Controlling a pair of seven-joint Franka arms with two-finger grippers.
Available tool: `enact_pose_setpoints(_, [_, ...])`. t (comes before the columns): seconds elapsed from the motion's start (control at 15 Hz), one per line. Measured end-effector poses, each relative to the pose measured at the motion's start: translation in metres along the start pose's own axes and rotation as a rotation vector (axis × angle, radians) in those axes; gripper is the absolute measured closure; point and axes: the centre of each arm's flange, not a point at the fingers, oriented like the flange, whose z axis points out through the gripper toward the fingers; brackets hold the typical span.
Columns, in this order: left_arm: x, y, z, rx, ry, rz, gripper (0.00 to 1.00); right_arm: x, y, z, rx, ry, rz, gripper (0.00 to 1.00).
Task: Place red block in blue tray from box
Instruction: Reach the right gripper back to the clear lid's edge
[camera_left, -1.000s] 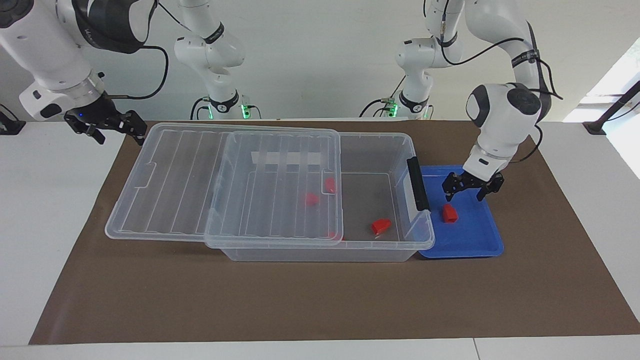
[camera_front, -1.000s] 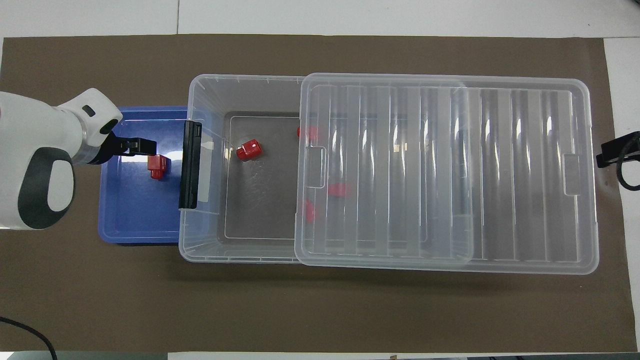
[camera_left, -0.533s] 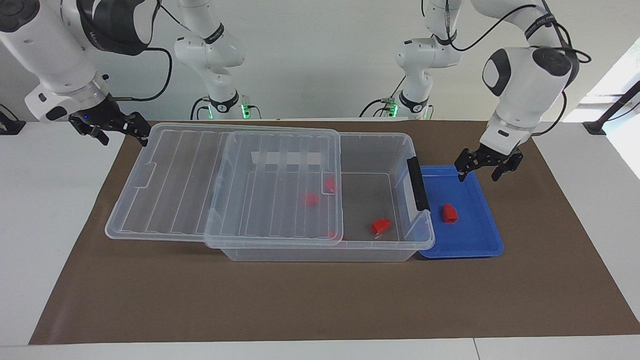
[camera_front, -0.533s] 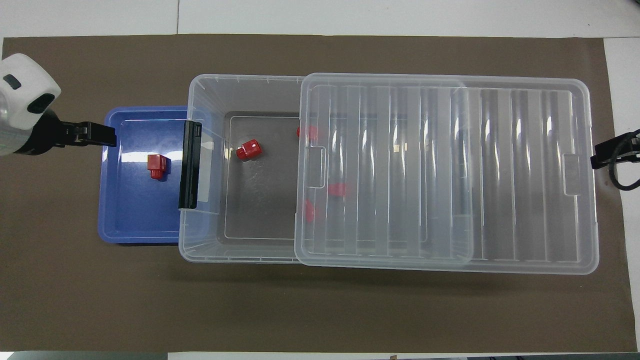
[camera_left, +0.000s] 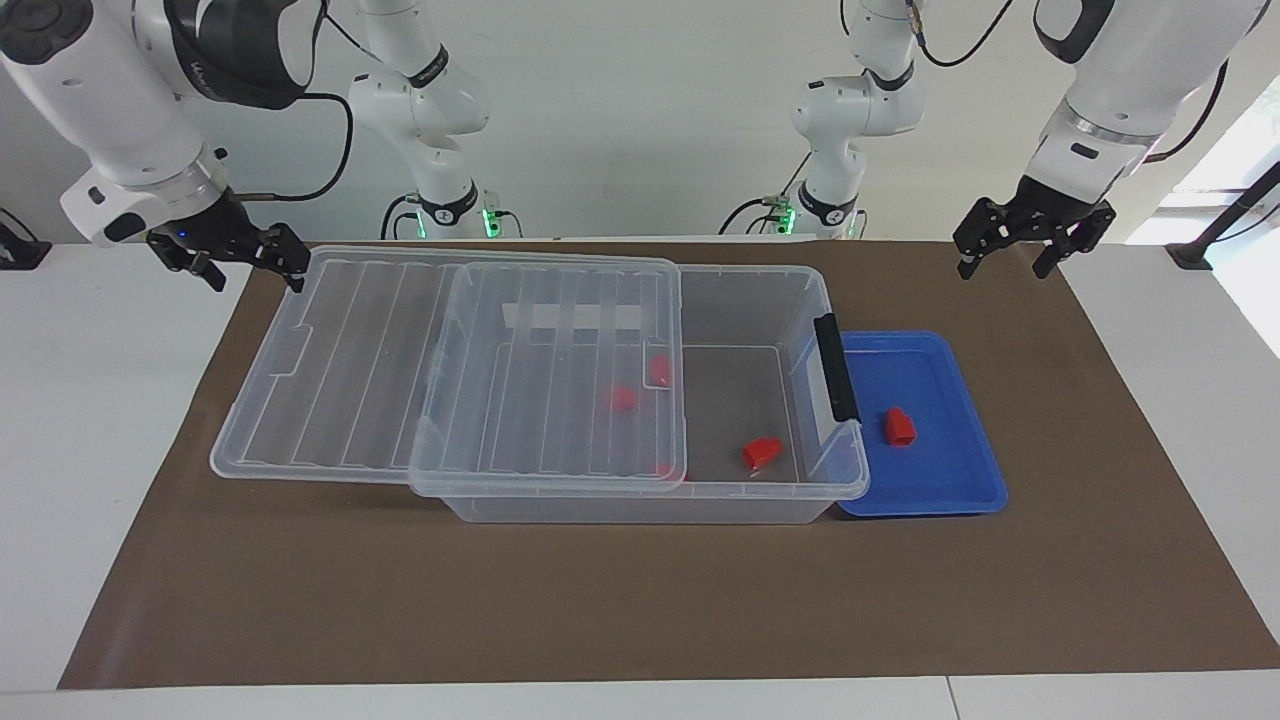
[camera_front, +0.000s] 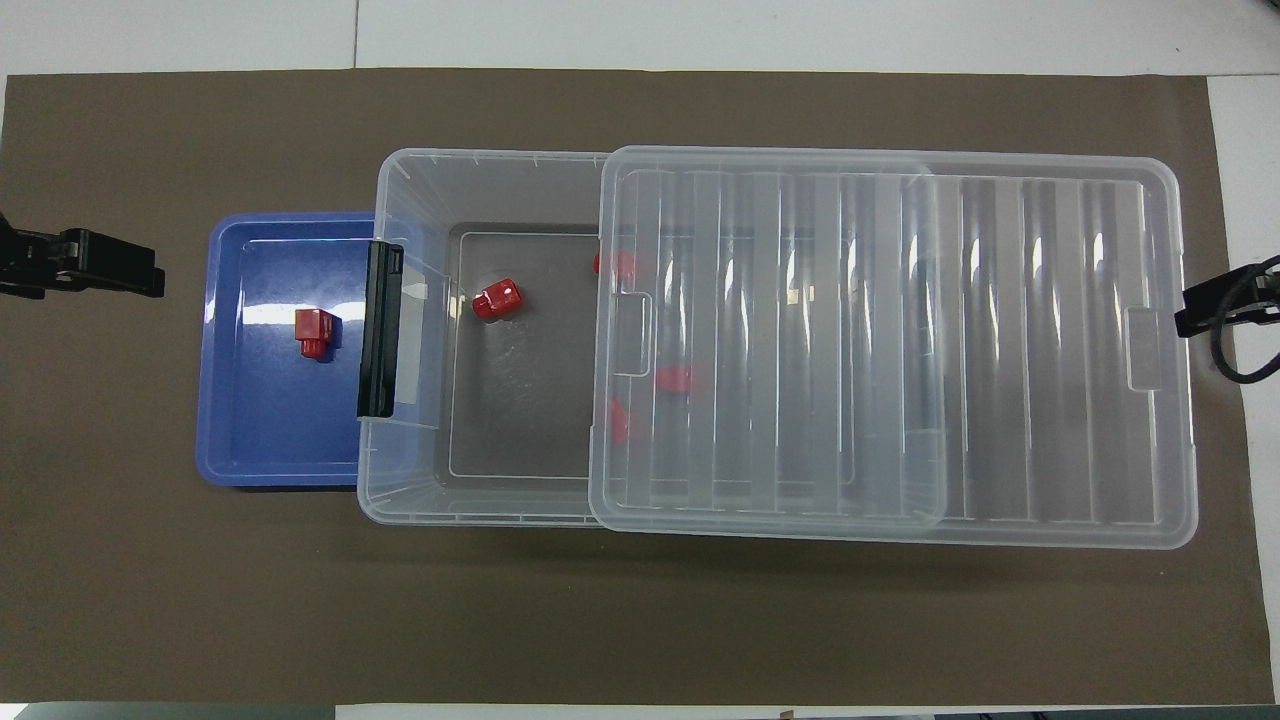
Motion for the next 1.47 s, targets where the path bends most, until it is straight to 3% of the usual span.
enact_pose_setpoints(0.8, [-0.001,0.0,0.004,0.0,-0.017,0.0,0.0,0.002,-0.011,-0.001,-0.003,0.005,0.004,0.0])
enact_pose_setpoints(1.07, [-0.001,0.0,0.004,0.0,-0.017,0.0,0.0,0.002,0.031,0.003,-0.011,0.042,0.013,0.04])
enact_pose_setpoints(1.47, [-0.001,0.0,0.004,0.0,-0.017,0.0,0.0,-0.002,0.11,0.072,-0.008,0.045,0.013,0.69])
